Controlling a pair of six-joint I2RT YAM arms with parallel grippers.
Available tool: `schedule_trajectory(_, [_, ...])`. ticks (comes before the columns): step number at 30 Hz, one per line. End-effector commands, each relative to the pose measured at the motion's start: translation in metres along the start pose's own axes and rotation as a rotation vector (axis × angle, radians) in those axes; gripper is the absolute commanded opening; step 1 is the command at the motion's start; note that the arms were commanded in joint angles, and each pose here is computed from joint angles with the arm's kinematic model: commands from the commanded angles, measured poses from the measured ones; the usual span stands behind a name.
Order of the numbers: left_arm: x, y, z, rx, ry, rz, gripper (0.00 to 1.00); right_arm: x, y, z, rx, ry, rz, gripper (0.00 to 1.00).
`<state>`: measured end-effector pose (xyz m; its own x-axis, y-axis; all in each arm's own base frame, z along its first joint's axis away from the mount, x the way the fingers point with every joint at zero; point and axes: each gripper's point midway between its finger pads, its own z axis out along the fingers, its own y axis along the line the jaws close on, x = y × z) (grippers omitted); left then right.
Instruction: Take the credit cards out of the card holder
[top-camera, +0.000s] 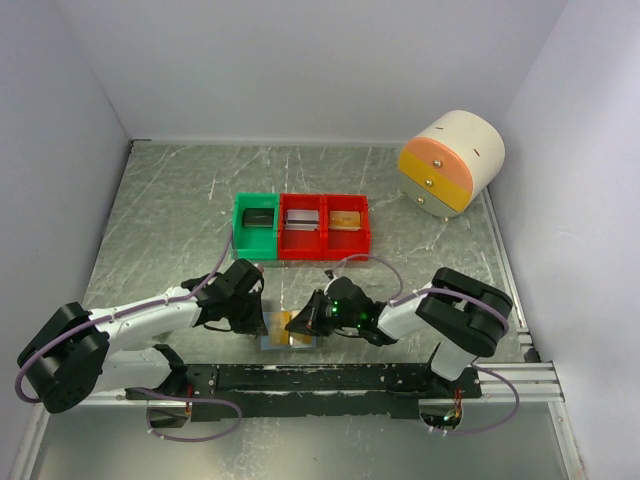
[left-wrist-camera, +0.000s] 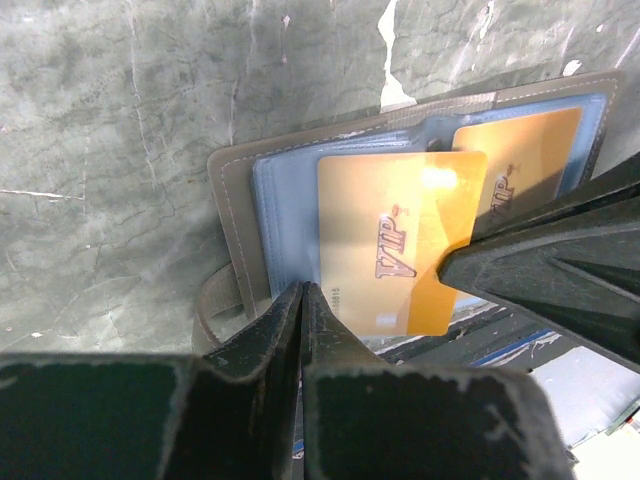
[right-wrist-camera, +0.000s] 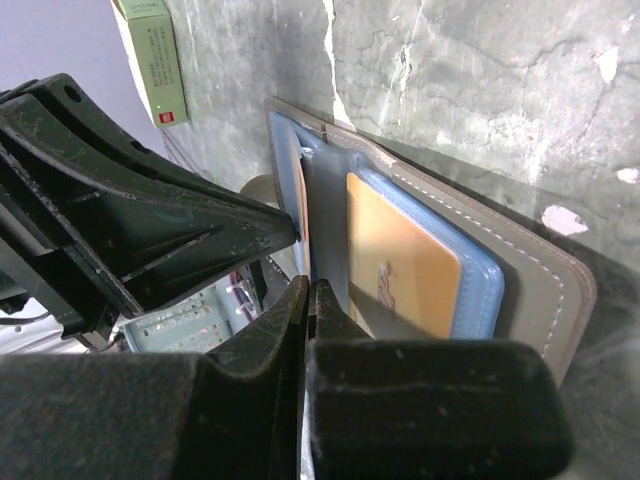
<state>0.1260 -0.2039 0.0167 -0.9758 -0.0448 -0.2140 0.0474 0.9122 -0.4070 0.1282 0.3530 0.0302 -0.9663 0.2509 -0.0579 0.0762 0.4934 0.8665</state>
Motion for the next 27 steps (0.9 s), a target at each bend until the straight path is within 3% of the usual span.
schedule_trajectory(1, [0.004,0.006,0.000,-0.023,0.003,0.005,0.13,-0.002,-0.011,-0.004,0.074,-0.006,-0.042,0.00])
schedule_trajectory(14, [0.004,0.002,0.001,-0.006,0.008,0.008,0.13,-0.009,0.014,0.011,-0.035,-0.026,0.025,0.20])
schedule_trajectory(17, [0.004,0.002,0.001,-0.006,0.007,0.008,0.13,-0.009,0.012,0.018,-0.035,-0.032,0.029,0.19])
schedule_trajectory(22, [0.004,0.003,0.001,-0.011,0.007,0.007,0.13,-0.010,0.012,0.016,-0.044,-0.041,0.022,0.06])
schedule_trajectory(27, [0.004,0.004,0.001,-0.014,0.007,0.010,0.13,-0.011,0.001,0.008,0.023,-0.056,-0.007,0.01])
